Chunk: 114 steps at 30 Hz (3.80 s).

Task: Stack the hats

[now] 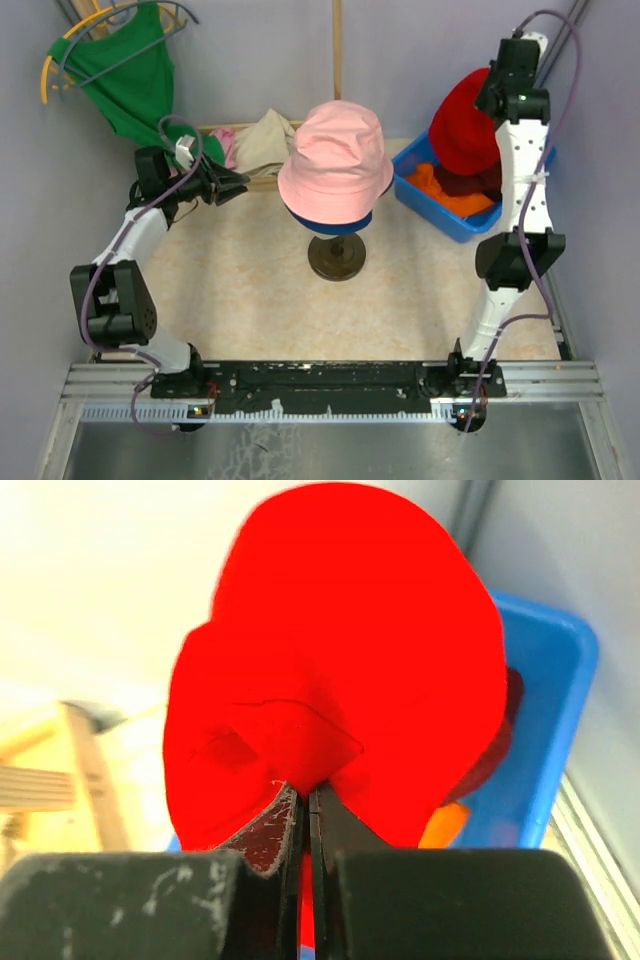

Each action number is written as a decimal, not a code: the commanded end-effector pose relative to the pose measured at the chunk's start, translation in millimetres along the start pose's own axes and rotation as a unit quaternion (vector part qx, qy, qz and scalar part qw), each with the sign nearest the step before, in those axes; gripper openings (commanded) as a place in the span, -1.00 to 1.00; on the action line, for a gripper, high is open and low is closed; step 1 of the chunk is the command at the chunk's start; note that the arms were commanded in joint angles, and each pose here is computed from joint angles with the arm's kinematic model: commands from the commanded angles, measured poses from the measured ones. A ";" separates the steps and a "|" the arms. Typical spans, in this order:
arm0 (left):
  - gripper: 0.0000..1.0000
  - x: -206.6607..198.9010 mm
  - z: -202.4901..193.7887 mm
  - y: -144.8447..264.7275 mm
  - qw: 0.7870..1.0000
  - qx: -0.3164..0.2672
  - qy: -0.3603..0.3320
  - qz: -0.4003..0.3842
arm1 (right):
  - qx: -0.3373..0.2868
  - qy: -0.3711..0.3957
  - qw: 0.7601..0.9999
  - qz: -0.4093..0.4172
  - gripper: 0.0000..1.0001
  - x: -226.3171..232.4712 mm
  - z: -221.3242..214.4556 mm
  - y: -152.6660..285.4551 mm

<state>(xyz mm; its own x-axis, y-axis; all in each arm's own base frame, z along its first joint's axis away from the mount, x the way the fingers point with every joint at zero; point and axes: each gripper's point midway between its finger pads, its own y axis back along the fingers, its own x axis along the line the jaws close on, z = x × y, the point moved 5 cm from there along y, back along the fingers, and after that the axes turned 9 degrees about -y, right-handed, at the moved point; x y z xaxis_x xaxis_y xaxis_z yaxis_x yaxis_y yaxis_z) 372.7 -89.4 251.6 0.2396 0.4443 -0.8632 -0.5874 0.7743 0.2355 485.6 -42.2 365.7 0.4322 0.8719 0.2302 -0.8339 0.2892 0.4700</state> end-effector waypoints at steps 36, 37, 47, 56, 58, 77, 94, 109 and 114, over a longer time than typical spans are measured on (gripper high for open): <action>0.04 -52.5 -29.2 28.4 0.995 0.021 -0.050 -0.079 | 0.219 -0.362 0.633 0.649 -1.00 151.6 111.3 337.1; 0.04 -52.2 -29.5 28.6 0.995 0.020 -0.050 -0.080 | 0.227 -0.361 0.632 0.648 -1.00 157.3 106.0 337.7; 0.04 -47.9 -36.5 29.1 0.995 0.020 -0.045 -0.084 | 0.267 -0.359 0.626 0.638 -1.00 186.1 80.1 334.1; 0.04 -47.5 -35.5 28.6 0.995 0.017 -0.045 -0.086 | 0.305 -0.345 0.632 0.624 -1.00 196.8 49.6 338.0; 0.04 -47.2 -37.0 28.6 0.995 0.018 -0.044 -0.086 | 0.307 -0.345 0.633 0.621 -1.00 194.3 45.2 339.2; 0.05 -49.7 -38.3 30.1 0.995 0.011 -0.044 -0.086 | 0.296 -0.342 0.609 0.652 -1.00 176.3 64.9 384.8; 0.05 -47.9 -40.8 29.4 0.995 0.014 -0.040 -0.090 | 0.336 -0.344 0.618 0.622 -1.00 186.4 19.4 364.8; 0.10 -123.4 -4.5 49.0 0.980 -0.039 -0.051 -0.187 | 0.333 -0.353 0.673 0.558 -0.58 149.7 -25.3 321.9; 0.11 -147.9 2.3 58.4 0.972 -0.056 -0.032 -0.224 | 0.320 -0.352 0.684 0.553 -0.36 140.3 -26.3 315.4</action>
<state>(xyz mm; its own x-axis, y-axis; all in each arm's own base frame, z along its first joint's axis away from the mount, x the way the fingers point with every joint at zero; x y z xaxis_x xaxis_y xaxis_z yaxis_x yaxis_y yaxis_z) 321.5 -106.7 346.0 0.4391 0.1873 -0.8787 -0.5240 0.8478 -0.0811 290.7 191.7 507.3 0.0187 -0.0603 0.9980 -0.5633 -0.8253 -0.0393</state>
